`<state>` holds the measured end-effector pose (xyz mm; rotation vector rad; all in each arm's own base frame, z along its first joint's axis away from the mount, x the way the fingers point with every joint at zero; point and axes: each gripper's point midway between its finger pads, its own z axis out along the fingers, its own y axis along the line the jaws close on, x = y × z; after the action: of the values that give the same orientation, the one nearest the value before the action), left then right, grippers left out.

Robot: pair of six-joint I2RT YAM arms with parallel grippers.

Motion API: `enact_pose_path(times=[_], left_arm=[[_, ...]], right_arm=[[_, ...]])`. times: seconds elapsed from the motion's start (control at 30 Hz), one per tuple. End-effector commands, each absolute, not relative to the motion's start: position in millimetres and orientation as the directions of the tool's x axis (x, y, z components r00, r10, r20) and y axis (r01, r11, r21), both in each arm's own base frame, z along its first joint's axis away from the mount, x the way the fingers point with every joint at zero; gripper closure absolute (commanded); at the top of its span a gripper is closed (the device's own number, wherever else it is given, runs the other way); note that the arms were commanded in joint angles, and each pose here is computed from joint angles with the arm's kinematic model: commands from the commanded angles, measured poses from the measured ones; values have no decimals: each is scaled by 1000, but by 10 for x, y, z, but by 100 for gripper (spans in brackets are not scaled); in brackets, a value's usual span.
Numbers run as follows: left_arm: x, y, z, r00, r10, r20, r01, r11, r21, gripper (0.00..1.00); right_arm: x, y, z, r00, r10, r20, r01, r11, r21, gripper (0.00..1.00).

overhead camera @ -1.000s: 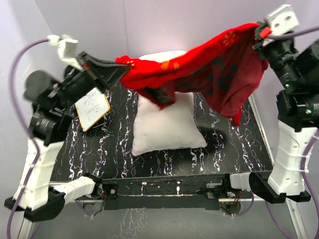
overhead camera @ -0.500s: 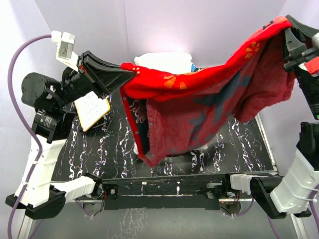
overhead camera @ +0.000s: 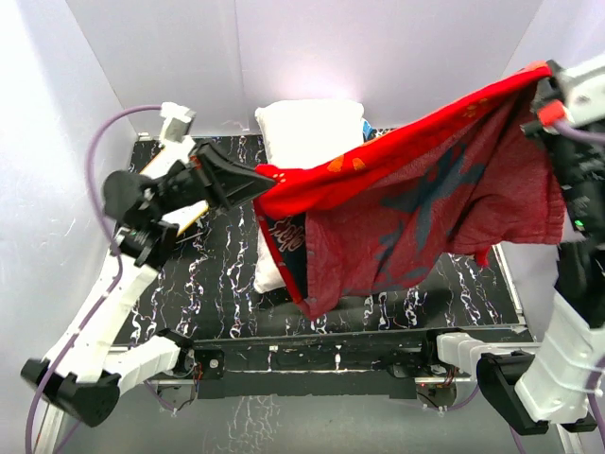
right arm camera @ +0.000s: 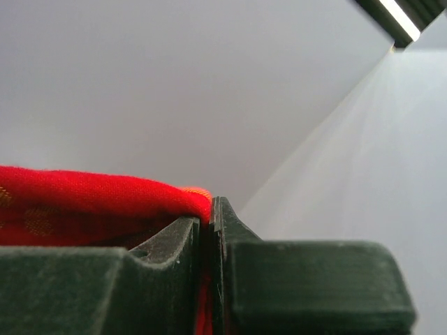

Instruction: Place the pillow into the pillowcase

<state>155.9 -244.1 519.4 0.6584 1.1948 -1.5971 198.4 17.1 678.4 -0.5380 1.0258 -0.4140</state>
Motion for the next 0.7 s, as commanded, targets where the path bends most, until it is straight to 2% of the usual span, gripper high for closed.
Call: enact_pose_path(times=[0.0,0.1,0.2,0.3,0.37,0.4,0.43,0.5,0.57,0.63,0.67], left_arm=[[2240,-2702,4577,-536,-341,-772,810,48,-584,100],[2759,-2916,4042,-679,-298,-671,674,110,-730,100],[3272,-3093,3519,-764,-270,-586,550,203,-810,100],[3922,-3064,2995,-765,-297,-571,425,434,-794,100],[4348,-2800,2688,-731,-356,-582,272,630,-727,98],[4523,-2615,2589,-694,-378,-613,200,716,-669,90],[4669,-2424,2589,-642,-389,-661,144,785,-602,75],[4765,-2148,2714,-559,-377,-738,84,860,-503,48],[4661,-1954,2966,-477,-350,-806,94,892,-443,27],[4483,-1758,3170,-403,-325,-855,99,914,-394,9],[4366,-1669,3272,-372,-304,-877,113,923,-368,4]], right_arm=[[2658,-254,6342,224,-647,-729,203,763,-614,92],[3097,-431,5839,75,-688,-722,223,717,-660,92],[3540,-573,5371,-42,-727,-686,221,663,-716,92],[4023,-824,5014,-132,-717,-684,203,656,-727,92],[4355,-965,4767,-187,-687,-702,172,681,-712,92],[4504,-992,4665,-213,-672,-709,152,694,-703,87],[4659,-979,4468,-251,-653,-715,100,717,-690,78],[4876,-819,4068,-315,-600,-736,-65,787,-613,49],[4939,-537,3580,-366,-540,-758,-269,841,-469,25],[4784,-189,3377,-337,-498,-799,-426,837,-343,11],[4641,-11,3341,-302,-481,-823,-494,818,-296,7]])
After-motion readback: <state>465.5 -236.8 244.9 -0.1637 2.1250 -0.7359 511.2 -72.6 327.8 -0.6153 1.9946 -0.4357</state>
